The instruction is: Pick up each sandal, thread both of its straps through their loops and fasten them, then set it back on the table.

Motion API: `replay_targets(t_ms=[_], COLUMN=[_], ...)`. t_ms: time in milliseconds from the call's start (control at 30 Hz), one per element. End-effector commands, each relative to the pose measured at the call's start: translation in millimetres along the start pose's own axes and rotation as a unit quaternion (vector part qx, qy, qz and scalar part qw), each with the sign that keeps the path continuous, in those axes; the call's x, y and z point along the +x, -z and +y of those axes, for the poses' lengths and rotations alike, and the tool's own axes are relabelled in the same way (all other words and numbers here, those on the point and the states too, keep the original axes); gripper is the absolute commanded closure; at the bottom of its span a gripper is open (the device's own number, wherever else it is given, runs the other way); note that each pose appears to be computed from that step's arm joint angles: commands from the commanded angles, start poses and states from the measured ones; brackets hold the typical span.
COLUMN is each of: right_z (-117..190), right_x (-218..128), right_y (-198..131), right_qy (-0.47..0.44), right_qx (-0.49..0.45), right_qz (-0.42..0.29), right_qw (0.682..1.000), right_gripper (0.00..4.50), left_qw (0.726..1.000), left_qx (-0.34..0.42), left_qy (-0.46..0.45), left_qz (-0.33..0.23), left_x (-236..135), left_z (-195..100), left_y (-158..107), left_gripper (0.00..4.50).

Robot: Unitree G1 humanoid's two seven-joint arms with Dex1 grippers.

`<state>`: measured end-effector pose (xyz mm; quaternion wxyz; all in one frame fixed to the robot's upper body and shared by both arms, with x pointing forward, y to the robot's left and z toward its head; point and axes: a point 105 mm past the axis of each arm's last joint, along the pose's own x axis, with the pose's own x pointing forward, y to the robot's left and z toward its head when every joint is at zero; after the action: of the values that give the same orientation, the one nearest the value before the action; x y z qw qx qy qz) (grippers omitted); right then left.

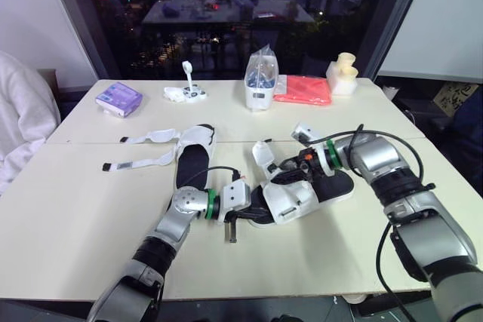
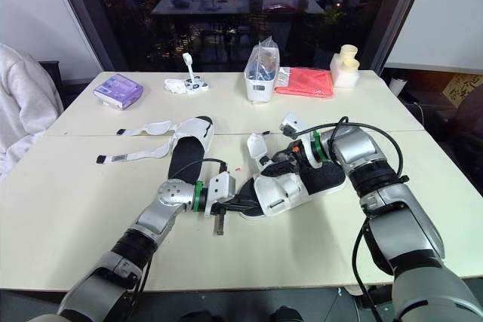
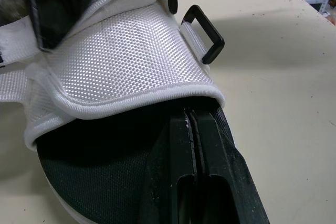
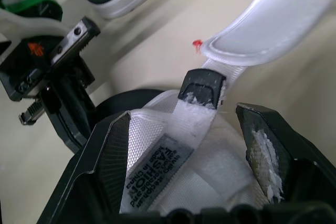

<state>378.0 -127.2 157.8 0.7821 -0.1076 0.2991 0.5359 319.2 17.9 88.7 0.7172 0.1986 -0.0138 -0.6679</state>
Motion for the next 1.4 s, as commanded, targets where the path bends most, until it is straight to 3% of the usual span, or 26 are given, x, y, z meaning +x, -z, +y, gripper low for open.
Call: replay_targets(t_ms=[33,100,267,300,1167,1267,1400], right_z=[1.6,0.8,0.4,0.2,9.4,9.2,7.4], right_x=[-2.8,-2.2,-6.3,-7.9,-17.5,-17.1,-16.6], right_y=[-13.2,-15.2,-20.2,-21.4,-18.0,-17.8,-16.8], right_qy=[-0.002,-0.001,0.003,0.005,0.020,0.019,0.028], right_qx=[-0.020,-0.020,-0.029,-0.031,-0.052,-0.054,-0.057], right_qz=[-0.008,-0.010,-0.014,-0.015,-0.021,-0.021,-0.014], right_qw=[1.000,1.000,0.999,0.999,0.998,0.998,0.998], right_gripper=[1.31,1.89,4.38,4.45,4.45,3.51,1.54], left_qw=[1.000,1.000,1.000,1.000,1.000,1.000,1.000], left_qx=[-0.001,-0.001,-0.001,-0.001,0.000,0.000,0.000], left_qy=[0.001,0.001,-0.001,-0.001,0.003,0.003,0.004], left_qz=[0.004,0.004,0.004,0.004,0.004,0.004,0.004], left_x=[0.0,0.1,0.0,-0.1,1.2,1.3,1.2], left_z=[-1.8,-1.7,-1.7,-1.6,-3.1,-3.4,-4.4], left_y=[1.6,1.5,1.5,1.6,1.5,1.6,1.5], left_gripper=[4.50,4.50,4.50,4.50,4.50,4.50,4.50])
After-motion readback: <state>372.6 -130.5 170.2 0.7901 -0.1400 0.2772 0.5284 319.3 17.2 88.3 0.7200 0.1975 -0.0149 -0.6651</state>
